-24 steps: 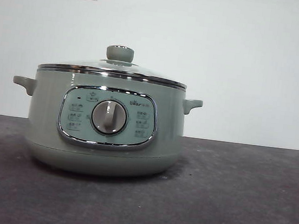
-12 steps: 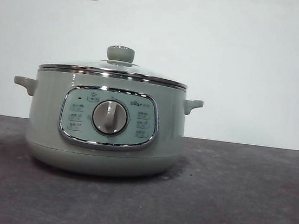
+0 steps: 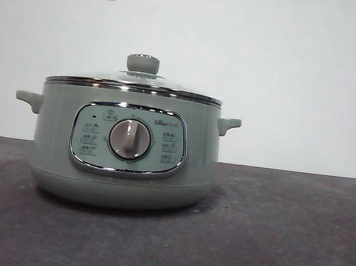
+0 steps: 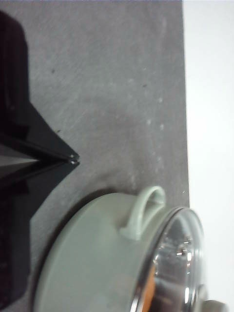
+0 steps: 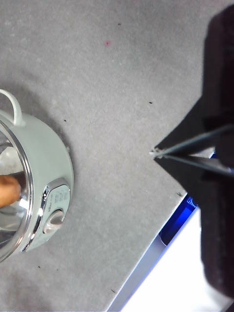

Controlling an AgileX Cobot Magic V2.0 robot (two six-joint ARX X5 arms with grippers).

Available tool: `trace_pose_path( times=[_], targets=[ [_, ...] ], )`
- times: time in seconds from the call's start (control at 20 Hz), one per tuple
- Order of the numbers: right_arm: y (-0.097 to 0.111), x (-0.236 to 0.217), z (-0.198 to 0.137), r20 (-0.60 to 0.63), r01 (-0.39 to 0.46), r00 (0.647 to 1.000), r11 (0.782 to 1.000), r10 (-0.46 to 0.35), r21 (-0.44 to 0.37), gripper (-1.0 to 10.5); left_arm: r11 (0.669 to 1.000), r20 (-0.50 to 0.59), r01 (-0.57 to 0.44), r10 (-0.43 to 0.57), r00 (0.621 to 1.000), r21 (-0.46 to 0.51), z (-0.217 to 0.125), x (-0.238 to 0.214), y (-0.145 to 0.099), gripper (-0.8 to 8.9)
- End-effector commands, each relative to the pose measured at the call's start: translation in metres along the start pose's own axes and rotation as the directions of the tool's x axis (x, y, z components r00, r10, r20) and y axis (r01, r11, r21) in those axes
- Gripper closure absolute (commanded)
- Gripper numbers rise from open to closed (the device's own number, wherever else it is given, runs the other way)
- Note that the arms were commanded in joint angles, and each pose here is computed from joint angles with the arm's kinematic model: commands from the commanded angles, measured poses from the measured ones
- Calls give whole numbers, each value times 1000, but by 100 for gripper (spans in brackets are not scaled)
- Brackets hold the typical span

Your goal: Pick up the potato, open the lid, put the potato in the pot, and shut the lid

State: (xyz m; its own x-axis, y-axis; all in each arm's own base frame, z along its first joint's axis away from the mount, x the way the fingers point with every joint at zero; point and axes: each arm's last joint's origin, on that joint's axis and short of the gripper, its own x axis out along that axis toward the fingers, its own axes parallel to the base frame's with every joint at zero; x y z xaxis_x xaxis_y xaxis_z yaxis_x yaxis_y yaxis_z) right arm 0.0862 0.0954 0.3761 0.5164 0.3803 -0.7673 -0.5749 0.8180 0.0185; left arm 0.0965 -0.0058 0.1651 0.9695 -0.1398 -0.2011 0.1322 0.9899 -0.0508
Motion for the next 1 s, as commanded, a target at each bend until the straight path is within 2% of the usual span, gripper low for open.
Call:
trace_pose_path(
  times=[0.05,0.2,0.45,1.0],
  targets=[
    [0,2,0,-2,0,1000,1000,0,4,946,1000,19,3,-3,1000,-21,-10,2,-1,816],
    [0,2,0,-2,1,1000,1000,-1,4,945,1000,80,-16,17,997,-11,-11,2,0,816],
    [0,2,0,-1,0,1000,1000,0,5,945,989,46,-143,144,989,-25,-15,2,4,816],
    [0,2,0,-1,0,1000,1000,0,5,945,990,8,-143,143,990,-24,-17,5,4,816]
  ],
)
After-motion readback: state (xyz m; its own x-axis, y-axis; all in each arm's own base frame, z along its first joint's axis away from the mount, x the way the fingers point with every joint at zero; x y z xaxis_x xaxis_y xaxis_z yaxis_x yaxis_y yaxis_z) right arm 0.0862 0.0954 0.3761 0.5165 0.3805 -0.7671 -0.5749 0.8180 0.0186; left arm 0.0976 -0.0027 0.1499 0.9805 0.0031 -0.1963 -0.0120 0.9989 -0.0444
